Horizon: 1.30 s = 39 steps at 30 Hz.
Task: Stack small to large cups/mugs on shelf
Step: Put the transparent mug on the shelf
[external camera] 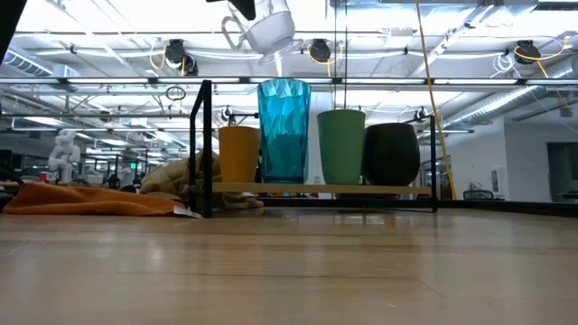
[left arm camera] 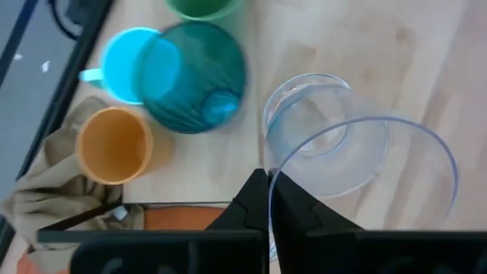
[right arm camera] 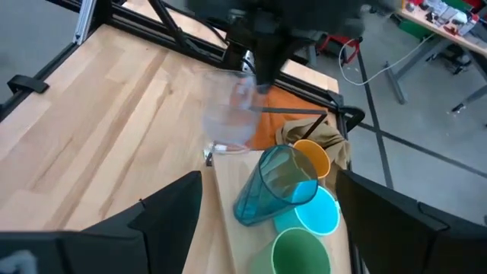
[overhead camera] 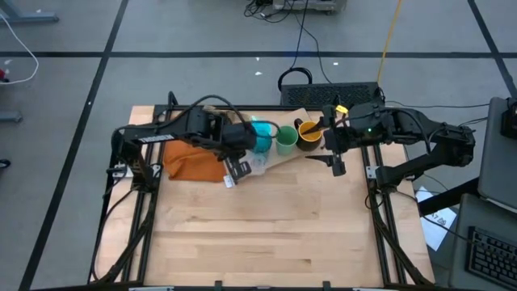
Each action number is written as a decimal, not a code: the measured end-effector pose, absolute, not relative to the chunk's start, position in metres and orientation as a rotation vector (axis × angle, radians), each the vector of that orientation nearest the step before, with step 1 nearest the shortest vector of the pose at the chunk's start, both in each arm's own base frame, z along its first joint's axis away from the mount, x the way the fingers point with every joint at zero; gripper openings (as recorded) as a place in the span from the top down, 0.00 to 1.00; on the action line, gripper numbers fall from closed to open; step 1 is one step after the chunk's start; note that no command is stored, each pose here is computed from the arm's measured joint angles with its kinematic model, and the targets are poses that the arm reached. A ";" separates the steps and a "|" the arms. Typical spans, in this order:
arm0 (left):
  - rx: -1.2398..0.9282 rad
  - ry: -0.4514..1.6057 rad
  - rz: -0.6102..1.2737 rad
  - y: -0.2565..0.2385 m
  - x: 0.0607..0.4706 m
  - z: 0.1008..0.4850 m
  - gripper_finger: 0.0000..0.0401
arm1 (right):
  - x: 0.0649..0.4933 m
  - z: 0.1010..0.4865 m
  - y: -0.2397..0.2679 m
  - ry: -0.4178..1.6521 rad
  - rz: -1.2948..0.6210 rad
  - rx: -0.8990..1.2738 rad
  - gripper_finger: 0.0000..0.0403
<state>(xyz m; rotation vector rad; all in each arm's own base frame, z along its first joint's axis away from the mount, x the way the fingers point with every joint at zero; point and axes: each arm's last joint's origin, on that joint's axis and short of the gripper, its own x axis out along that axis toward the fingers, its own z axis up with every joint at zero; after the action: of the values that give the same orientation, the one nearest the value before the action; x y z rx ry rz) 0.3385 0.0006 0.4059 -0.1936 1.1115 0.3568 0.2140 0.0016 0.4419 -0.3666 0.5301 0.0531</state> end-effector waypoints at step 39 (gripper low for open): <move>0.226 1.007 -0.187 -0.095 0.360 0.412 1.00 | 0.261 0.343 -0.005 0.358 0.221 0.116 0.28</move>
<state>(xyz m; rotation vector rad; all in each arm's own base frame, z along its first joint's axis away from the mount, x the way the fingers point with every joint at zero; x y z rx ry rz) 0.3601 -0.0953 0.4121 0.2259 1.0075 -0.1872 0.2610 -0.0050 0.3430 0.1162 0.3584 0.2214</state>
